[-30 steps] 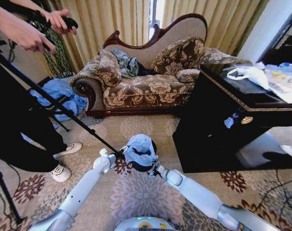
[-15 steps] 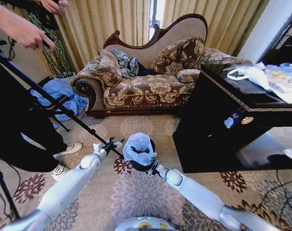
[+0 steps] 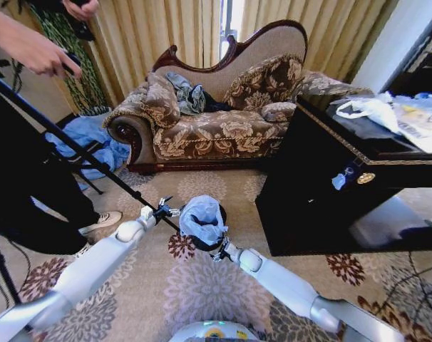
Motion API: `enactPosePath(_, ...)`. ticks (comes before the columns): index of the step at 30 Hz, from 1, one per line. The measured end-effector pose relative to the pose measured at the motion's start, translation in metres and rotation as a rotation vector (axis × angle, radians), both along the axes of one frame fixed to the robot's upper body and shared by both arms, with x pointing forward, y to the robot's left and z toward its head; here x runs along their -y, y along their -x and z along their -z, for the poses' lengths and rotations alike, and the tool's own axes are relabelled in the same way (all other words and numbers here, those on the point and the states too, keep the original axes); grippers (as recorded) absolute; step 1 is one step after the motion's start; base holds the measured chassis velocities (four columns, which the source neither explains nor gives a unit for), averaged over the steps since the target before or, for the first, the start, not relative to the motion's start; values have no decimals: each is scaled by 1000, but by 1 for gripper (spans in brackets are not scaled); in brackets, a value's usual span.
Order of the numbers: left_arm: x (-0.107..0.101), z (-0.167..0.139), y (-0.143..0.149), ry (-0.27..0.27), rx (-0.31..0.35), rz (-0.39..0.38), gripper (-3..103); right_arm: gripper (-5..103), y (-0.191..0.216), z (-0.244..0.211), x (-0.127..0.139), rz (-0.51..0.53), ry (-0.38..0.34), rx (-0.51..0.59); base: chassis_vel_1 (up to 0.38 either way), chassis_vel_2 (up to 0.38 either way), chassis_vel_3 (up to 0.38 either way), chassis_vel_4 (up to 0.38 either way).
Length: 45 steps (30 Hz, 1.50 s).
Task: Place a garbage bag over the trash bin.
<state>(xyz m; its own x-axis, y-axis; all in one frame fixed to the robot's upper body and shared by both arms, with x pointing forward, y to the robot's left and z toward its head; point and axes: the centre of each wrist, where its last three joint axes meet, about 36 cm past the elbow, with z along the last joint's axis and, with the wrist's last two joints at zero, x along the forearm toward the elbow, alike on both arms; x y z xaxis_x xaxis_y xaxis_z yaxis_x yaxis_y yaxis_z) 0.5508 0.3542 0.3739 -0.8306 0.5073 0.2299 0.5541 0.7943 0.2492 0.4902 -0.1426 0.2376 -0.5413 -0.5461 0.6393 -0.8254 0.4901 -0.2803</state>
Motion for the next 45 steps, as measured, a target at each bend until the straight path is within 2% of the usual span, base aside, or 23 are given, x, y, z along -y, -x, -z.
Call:
enactPosePath(3,4,1,-14,-13,14,11,82,99,-1,0,2,6,-1,2,0,0,0,0)
enactPosePath(6,13,8,-35,-38,-8,49,80,99,-3,0,6,13,-3,8,0,0,0,0)
enactPosePath(10,19,6,-50,-21,-26,80,80,99,-2,0,10,17,-3,9,0,0,0,0)
enactPosePath(11,24,3,-59,-11,-36,104,78,99,-2,1,12,18,-1,10,0,0,0,0)
enactPosePath(13,31,-4,-73,0,-41,150,81,99,0,0,17,19,2,12,0,0,0,0)
enactPosePath(20,43,-13,-93,-13,-54,216,84,99,1,1,23,23,-2,12,0,0,0,0)
enactPosePath(24,45,-17,-102,-48,-77,252,70,99,1,4,25,26,-7,12,0,0,0,0)
enactPosePath(26,44,-19,-104,-62,-84,265,70,99,0,5,25,28,-8,12,0,0,0,0)
enactPosePath(28,41,-19,-106,-96,-112,296,59,99,-1,6,27,29,-9,14,0,0,0,0)
enactPosePath(29,41,-19,-106,-96,-112,296,59,99,-1,6,27,29,-9,14,0,0,0,0)
enactPosePath(32,37,-20,-108,-122,-145,338,42,99,-2,6,28,30,-11,16,0,0,0,0)
enactPosePath(33,37,-20,-108,-122,-145,338,42,99,-2,6,28,30,-11,16,0,0,0,0)
enactPosePath(34,36,-19,-108,-128,-149,345,37,99,-3,7,29,32,-12,17,0,0,0,0)
enactPosePath(36,36,-17,-109,-127,-149,346,26,99,-3,7,31,34,-14,20,0,0,0,0)
enactPosePath(38,39,-14,-110,-123,-149,345,26,99,-3,7,31,35,-14,20,0,0,0,0)
enactPosePath(42,58,-3,-123,-89,-134,329,5,99,-3,9,34,35,-13,22,0,0,0,0)
enactPosePath(45,64,-1,-126,-78,-127,317,2,99,-3,8,34,35,-13,23,0,0,0,0)
